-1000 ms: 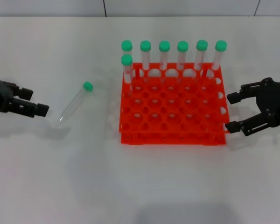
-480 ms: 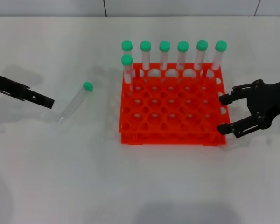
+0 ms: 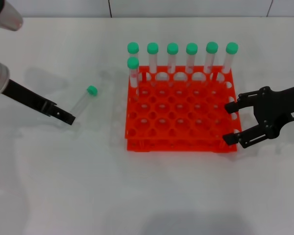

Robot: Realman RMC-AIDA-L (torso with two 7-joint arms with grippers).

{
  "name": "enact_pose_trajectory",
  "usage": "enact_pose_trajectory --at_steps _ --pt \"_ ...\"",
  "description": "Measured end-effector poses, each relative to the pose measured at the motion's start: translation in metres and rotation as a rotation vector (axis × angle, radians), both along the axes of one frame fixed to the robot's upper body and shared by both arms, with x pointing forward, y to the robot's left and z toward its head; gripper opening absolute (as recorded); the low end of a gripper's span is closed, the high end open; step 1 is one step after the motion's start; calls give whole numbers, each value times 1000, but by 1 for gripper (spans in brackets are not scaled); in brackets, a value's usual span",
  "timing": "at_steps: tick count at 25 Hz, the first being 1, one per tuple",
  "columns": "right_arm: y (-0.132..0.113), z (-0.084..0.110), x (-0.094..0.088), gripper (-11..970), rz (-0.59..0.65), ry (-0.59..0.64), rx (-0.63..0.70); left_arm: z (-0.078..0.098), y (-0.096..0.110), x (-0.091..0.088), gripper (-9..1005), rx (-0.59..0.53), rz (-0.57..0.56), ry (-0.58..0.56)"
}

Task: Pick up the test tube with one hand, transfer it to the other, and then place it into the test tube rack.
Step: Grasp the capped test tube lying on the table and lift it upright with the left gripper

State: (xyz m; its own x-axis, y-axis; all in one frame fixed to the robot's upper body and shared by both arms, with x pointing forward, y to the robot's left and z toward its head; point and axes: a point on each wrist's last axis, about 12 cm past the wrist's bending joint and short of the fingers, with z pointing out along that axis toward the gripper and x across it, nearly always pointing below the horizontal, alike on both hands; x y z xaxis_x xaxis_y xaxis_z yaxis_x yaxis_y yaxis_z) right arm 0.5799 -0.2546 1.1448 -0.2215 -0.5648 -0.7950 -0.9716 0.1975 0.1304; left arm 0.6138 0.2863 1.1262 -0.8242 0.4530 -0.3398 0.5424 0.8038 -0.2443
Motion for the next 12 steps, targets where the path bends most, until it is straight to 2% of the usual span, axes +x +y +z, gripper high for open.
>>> enact_pose_trajectory --at_steps 12 --pt "2 -1 -1 869 7 3 0 -8 -20 6 858 7 -2 0"
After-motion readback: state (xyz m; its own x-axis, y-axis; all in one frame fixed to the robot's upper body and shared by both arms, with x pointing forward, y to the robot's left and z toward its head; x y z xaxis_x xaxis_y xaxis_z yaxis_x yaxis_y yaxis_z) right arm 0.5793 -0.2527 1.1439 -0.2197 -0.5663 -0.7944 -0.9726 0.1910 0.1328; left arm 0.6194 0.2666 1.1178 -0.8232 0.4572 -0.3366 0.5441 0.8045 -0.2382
